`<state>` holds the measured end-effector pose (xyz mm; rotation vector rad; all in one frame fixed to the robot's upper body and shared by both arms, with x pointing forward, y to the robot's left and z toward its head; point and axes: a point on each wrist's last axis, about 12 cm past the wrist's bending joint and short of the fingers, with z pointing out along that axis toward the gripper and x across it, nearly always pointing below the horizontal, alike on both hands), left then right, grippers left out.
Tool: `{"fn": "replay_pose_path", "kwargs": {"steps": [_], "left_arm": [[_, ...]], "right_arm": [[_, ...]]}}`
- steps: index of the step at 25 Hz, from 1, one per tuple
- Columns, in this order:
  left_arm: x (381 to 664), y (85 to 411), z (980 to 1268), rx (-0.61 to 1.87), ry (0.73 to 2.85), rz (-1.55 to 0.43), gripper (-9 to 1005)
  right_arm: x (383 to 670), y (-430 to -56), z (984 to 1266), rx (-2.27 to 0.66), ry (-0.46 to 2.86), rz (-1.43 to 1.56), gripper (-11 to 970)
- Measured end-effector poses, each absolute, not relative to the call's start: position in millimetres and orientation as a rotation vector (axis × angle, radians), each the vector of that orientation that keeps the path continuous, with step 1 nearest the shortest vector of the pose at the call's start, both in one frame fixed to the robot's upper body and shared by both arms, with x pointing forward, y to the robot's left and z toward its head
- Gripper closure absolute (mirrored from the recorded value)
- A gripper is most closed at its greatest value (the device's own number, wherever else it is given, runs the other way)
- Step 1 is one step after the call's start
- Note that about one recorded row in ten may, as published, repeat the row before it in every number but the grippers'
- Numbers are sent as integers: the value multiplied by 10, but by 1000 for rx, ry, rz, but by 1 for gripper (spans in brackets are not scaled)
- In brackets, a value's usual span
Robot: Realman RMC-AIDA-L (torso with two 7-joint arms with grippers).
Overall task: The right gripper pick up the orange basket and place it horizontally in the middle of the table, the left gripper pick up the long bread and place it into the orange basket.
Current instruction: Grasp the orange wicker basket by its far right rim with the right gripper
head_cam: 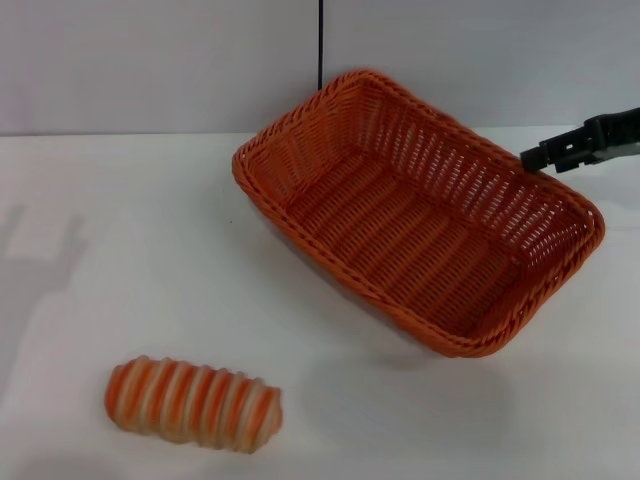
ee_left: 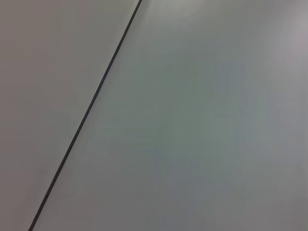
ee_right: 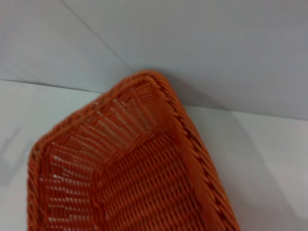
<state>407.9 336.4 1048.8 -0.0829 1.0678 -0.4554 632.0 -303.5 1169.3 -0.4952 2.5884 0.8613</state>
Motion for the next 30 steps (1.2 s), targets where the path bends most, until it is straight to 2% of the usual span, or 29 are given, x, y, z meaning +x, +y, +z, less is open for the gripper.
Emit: {"fn": "replay_pose_path", "kwargs": {"steps": [24, 30], "left_arm": [[4101, 3344, 10486, -79, 1072, -464, 191], [4094, 3347, 10480, -82, 1076, -461, 192]], "right_arm": [[6330, -2861, 11384, -590, 2584, 757, 281], [6320, -2884, 11360, -605, 2557, 746, 488]]}}
